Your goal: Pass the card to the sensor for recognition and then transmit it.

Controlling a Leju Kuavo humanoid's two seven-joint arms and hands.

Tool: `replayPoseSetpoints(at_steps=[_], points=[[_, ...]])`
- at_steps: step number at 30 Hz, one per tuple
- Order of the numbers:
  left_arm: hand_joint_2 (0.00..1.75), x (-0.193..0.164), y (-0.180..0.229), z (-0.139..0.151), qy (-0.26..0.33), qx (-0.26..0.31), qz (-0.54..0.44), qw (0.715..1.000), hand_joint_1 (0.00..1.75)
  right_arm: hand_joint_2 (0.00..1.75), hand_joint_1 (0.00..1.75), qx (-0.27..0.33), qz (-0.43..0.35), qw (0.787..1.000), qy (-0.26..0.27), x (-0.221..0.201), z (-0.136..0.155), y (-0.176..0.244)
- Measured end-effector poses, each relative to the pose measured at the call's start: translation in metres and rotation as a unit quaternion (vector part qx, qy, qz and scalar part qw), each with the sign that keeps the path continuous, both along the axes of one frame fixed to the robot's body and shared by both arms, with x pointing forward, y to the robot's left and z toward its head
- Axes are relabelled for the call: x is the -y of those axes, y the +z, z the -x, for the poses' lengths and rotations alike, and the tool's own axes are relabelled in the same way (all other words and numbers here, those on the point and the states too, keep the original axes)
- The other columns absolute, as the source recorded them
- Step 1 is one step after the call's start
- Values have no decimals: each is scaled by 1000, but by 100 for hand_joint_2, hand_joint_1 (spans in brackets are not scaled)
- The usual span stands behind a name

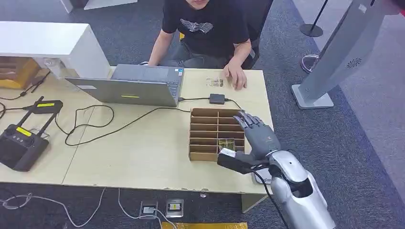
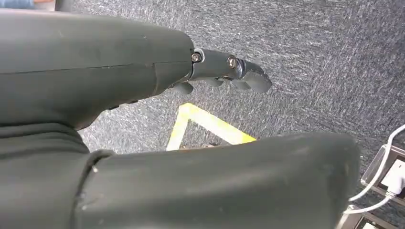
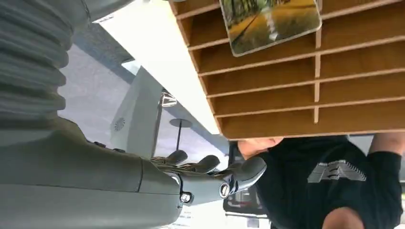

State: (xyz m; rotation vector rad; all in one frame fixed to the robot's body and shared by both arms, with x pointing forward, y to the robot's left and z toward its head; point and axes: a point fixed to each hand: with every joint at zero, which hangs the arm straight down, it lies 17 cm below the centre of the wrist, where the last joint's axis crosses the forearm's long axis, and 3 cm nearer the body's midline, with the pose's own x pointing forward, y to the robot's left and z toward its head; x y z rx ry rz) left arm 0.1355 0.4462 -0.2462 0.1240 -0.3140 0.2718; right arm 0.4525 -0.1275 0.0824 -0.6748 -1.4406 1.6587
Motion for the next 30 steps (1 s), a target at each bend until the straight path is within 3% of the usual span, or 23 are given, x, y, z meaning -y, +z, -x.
replayPoseSetpoints(at_steps=[11,30], points=[[0,2,0,1,-7,-1,5,1000,0,175,0,-18,16,999,35,-17,13,-21],[0,1,0,2,-20,-2,1,1000,0,175,0,-34,29,998,47,-19,22,-38]])
